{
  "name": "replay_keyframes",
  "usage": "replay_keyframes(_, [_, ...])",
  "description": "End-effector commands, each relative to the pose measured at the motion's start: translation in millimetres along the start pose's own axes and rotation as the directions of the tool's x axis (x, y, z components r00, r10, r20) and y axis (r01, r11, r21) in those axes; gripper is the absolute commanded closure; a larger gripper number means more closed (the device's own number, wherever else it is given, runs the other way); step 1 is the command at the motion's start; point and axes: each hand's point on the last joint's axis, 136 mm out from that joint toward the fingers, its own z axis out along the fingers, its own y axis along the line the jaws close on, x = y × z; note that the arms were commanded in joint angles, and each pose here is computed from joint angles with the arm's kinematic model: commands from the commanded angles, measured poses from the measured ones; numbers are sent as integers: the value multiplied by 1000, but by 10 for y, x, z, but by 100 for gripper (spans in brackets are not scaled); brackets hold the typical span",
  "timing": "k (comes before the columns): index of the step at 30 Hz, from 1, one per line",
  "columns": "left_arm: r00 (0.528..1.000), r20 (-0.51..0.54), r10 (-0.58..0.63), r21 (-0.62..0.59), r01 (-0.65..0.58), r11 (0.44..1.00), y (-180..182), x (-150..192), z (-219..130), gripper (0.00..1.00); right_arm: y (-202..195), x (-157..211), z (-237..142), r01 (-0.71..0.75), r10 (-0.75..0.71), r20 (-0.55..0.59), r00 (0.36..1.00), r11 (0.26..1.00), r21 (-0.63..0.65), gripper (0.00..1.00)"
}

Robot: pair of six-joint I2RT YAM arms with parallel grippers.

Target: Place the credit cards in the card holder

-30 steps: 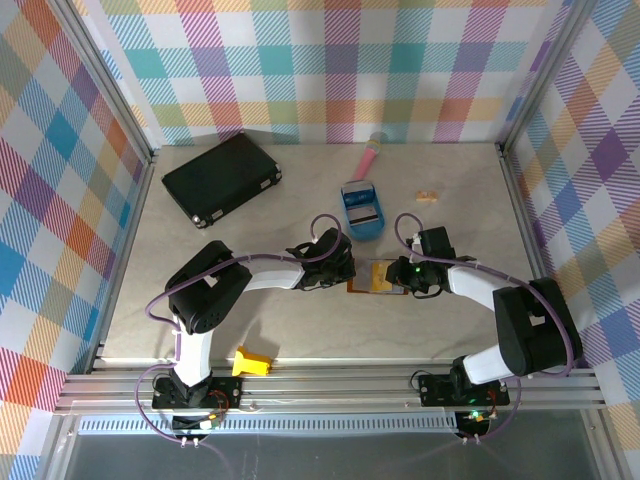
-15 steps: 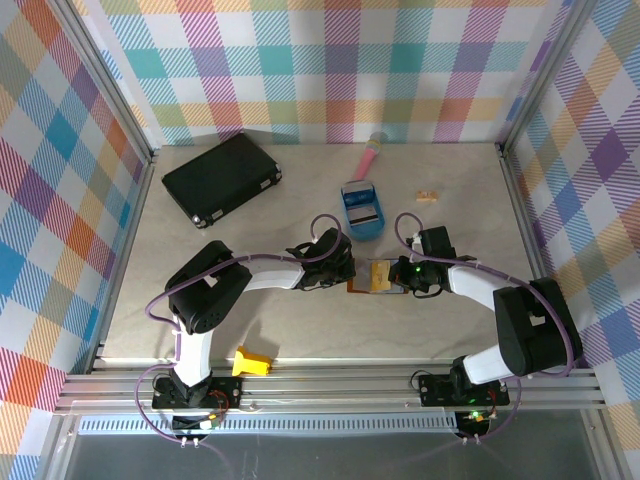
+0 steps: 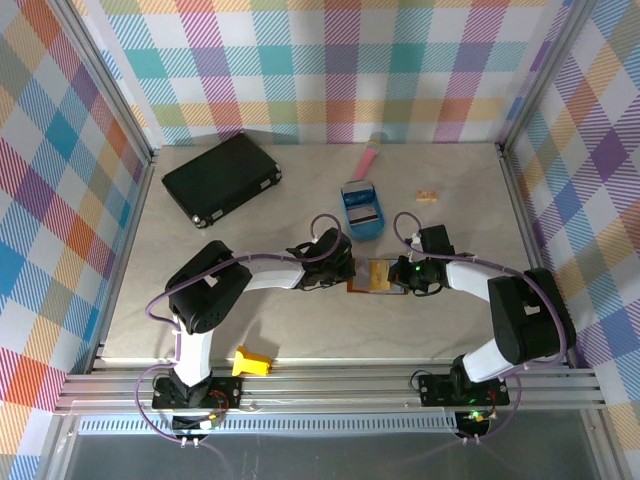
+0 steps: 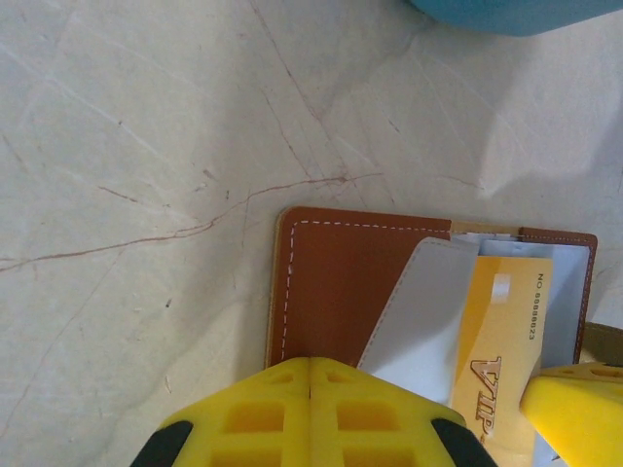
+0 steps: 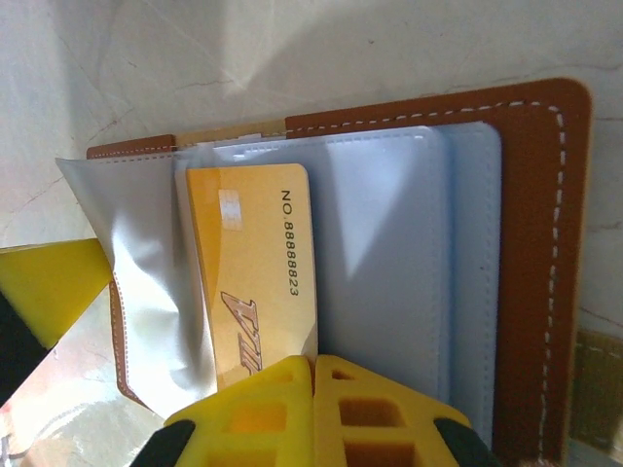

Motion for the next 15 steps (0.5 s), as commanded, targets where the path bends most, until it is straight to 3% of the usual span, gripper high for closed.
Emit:
replay_keyframes(1, [996,-89,-9,-166,-6,986,458,308,136,100,0,106,82,1,-2,-51,999,1000,-17,100])
replay_keyframes(12, [996,-92,-9,-167,-6,986,454,312,145,100,129,154,49,8,-14,-77,997,997,-80,100])
replay_keyframes(15, [996,-91,-9,-175,-7,985,469,313,128,100,152,125,-15,14,-18,-58,998,997,-71,92])
